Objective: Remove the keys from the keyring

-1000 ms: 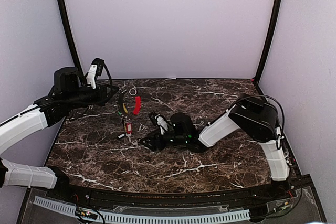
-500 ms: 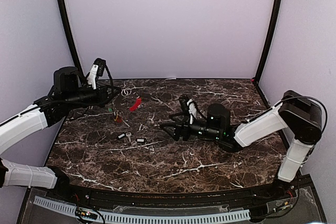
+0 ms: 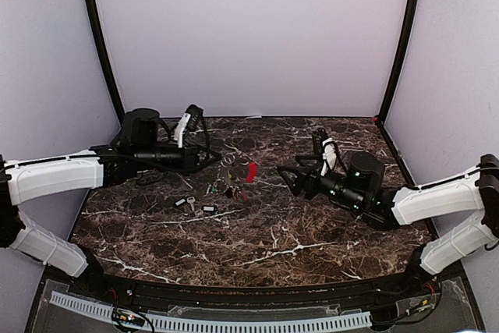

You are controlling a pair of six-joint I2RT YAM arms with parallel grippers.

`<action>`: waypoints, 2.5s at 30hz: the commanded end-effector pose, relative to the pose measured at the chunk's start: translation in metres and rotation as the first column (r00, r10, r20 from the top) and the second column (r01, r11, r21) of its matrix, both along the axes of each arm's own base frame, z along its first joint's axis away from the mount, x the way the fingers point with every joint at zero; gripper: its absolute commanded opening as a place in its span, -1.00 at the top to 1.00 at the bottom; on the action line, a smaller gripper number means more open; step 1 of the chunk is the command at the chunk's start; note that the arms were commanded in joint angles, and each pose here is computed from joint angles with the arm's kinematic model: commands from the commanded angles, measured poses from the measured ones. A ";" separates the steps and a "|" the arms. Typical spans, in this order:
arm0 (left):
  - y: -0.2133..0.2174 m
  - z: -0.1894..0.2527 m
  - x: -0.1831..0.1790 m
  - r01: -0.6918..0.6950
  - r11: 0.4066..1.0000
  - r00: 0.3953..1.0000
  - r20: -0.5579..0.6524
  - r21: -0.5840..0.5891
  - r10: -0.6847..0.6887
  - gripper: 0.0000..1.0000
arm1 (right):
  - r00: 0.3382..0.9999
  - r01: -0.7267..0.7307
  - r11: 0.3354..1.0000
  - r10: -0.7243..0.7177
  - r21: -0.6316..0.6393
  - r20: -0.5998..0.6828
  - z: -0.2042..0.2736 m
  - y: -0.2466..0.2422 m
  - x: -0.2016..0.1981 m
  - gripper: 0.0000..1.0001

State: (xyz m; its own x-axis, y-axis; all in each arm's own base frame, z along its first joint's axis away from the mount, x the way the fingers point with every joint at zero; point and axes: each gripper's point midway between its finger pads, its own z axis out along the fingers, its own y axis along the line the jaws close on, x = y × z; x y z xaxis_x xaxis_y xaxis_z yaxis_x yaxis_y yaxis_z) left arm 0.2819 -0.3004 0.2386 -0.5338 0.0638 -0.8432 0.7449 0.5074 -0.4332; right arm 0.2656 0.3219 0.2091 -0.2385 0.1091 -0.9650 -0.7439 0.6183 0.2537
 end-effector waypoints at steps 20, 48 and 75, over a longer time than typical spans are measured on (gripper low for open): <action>-0.156 -0.070 0.103 0.175 0.981 0.984 -0.025 -0.089 -0.178 1.00 | 0.929 0.363 0.929 -0.367 -0.079 -0.044 -0.023 -0.092 0.008 -0.63; -0.149 -0.078 0.144 0.038 0.999 0.997 0.071 0.027 -0.040 -0.97 | 0.948 0.313 0.947 -0.316 -0.078 -0.041 -0.006 -0.062 0.022 -0.66; 0.345 -0.078 0.118 -0.876 0.481 0.481 -0.008 0.024 0.877 -0.98 | 0.677 0.728 0.679 -0.734 -0.095 -0.060 0.001 -0.317 0.113 -0.87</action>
State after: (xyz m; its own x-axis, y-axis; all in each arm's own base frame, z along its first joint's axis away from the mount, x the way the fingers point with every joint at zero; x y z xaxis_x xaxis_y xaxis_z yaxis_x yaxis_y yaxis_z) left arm 0.4277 -0.0041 0.1593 -0.4200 -0.3658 -0.8305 0.0013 0.9149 -0.4036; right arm 0.3905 0.0308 0.1919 -0.2982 0.2720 -0.9149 -0.0500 0.9528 0.2995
